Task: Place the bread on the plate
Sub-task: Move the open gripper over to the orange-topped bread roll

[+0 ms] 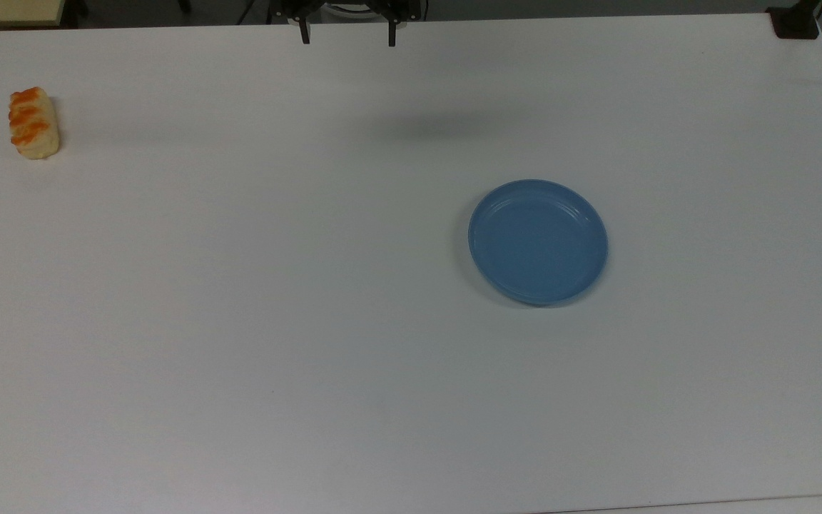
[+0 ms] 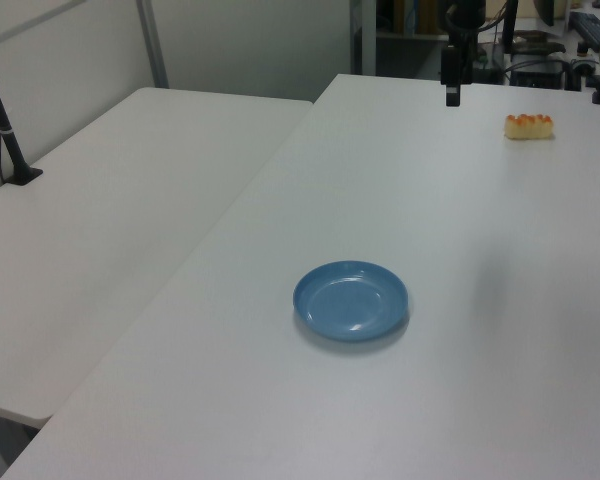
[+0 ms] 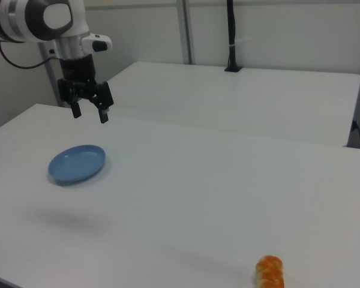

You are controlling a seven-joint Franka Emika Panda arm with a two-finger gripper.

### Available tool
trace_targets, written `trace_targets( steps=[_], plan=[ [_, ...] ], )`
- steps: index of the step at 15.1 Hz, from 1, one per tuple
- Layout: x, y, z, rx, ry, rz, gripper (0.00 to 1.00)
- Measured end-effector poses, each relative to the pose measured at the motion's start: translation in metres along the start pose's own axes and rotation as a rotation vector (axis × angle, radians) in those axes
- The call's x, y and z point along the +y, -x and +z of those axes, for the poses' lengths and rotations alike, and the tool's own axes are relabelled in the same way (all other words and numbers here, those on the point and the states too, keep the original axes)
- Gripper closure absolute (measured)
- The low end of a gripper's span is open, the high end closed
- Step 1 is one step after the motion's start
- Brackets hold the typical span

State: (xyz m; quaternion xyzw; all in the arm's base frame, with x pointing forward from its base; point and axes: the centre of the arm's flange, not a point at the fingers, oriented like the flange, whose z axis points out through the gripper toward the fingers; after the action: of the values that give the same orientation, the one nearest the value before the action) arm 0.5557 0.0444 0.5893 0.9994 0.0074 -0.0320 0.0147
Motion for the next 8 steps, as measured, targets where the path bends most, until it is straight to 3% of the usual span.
trace_targets(
  steps=[8],
  plan=[
    [0.032, 0.0, -0.005, 0.008, -0.003, 0.032, 0.0]
  ],
)
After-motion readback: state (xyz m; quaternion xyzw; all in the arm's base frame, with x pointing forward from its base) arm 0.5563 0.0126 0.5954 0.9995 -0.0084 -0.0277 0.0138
